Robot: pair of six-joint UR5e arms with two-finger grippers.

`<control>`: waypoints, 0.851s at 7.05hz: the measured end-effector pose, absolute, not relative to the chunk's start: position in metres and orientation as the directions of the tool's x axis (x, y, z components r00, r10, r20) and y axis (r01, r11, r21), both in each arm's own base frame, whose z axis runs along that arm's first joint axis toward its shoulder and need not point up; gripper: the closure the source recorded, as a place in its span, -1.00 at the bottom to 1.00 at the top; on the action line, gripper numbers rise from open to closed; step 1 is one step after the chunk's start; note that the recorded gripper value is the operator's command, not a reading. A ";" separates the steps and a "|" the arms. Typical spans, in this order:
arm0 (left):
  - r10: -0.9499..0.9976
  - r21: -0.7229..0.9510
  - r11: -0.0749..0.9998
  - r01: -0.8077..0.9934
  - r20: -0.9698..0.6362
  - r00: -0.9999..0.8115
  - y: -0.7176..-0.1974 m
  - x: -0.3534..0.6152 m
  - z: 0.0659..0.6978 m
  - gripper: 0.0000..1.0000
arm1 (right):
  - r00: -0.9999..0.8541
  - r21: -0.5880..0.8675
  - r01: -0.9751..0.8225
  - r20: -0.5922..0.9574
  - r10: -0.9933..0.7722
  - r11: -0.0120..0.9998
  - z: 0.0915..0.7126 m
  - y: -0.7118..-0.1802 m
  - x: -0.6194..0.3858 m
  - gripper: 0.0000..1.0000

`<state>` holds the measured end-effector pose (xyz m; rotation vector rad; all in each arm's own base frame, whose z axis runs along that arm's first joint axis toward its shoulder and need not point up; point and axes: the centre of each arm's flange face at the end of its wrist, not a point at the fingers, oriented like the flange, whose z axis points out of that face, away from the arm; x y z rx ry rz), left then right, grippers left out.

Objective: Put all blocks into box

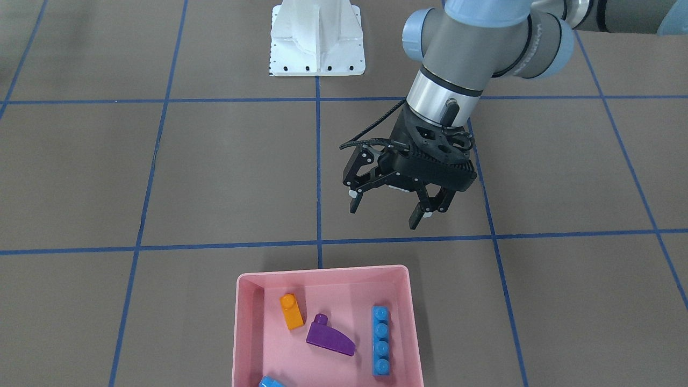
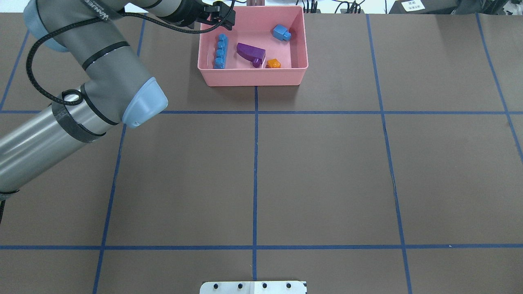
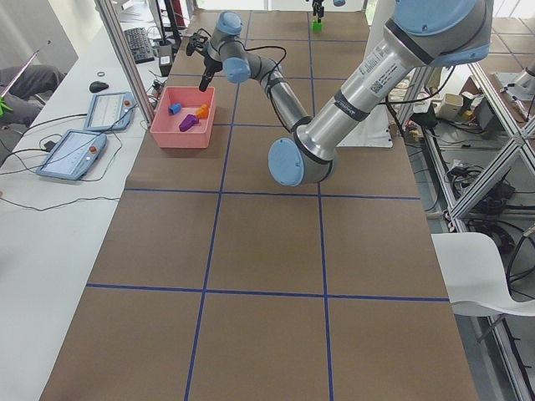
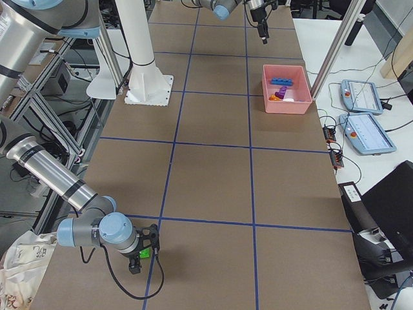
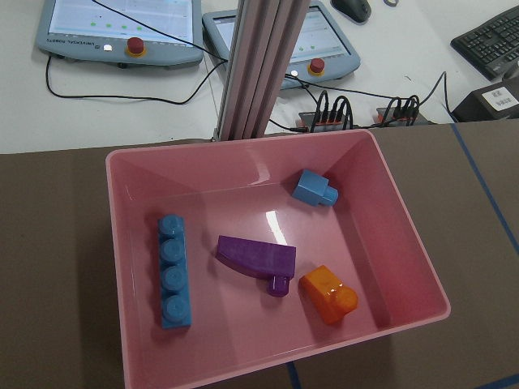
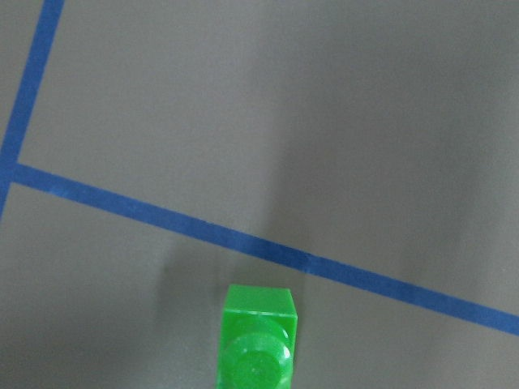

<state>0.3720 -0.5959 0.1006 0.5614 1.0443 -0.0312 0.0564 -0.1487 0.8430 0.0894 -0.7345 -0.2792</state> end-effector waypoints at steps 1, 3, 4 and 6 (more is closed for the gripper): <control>0.238 0.426 0.859 0.285 -0.824 0.514 -0.595 0.371 0.100 -1.00 | 0.697 0.178 0.220 0.660 -0.282 0.959 0.845 -0.146 0.055 -0.87; 0.241 0.427 0.858 0.286 -0.825 0.511 -0.592 0.369 0.101 -1.00 | 0.642 0.179 0.197 0.719 -0.265 0.964 0.841 -0.147 0.049 -0.85; 0.242 0.428 0.857 0.286 -0.825 0.510 -0.591 0.369 0.100 -1.00 | 0.641 0.176 0.194 0.722 -0.261 0.965 0.841 -0.148 0.049 -0.75; 0.246 0.430 0.856 0.286 -0.826 0.508 -0.589 0.368 0.099 -1.00 | 0.670 0.172 0.203 0.694 -0.265 0.964 0.844 -0.154 0.051 -0.50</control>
